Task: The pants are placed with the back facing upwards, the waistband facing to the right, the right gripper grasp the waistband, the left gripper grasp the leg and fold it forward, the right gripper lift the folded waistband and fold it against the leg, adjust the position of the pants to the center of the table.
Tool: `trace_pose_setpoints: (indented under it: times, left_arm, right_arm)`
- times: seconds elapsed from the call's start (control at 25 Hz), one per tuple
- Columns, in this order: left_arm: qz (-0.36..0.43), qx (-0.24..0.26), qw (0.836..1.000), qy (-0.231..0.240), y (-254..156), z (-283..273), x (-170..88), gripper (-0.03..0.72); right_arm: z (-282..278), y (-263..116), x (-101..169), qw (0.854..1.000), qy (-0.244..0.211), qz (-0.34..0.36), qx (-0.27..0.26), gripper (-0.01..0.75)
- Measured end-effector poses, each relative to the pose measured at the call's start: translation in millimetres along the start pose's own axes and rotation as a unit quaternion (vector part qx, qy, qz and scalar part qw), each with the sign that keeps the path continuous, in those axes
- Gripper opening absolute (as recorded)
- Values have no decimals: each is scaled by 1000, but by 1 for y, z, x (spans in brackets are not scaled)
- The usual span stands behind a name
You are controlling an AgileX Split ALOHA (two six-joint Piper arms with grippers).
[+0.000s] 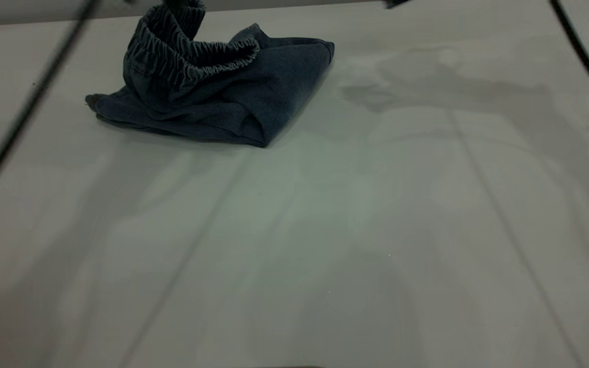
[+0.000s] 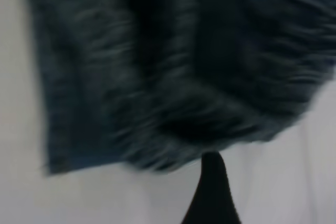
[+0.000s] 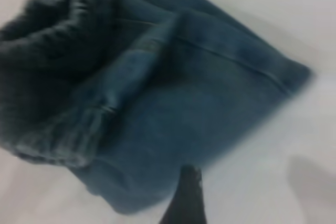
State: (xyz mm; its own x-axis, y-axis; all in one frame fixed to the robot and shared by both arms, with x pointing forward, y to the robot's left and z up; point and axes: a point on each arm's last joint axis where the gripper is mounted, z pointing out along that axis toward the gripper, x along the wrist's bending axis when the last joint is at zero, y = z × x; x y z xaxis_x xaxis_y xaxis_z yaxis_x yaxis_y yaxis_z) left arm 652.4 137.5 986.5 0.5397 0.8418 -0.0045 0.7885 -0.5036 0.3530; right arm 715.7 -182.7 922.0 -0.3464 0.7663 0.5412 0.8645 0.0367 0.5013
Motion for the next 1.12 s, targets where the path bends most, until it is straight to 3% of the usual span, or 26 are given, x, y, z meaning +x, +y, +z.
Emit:
trace_pose_setpoints:
  times: [0.28,0.48,0.8,1.12]
  left_arm:
    - [72,13,997,-28,4,50,-61,524]
    - [89,16,995,-34,1,80,-80,524]
    - [115,4,993,23,6,89,-67,524]
    - [125,10,980,154,21,69,-42,524]
  right_arm:
    - [-10,-1,-16,1000,-11,11,11,587]
    - [-10,-2,-16,1000,-11,9,14,587]
    - [-10,-2,-16,1000,-10,7,18,587]
    - [-10,-3,-16,1000,-10,6,20,587]
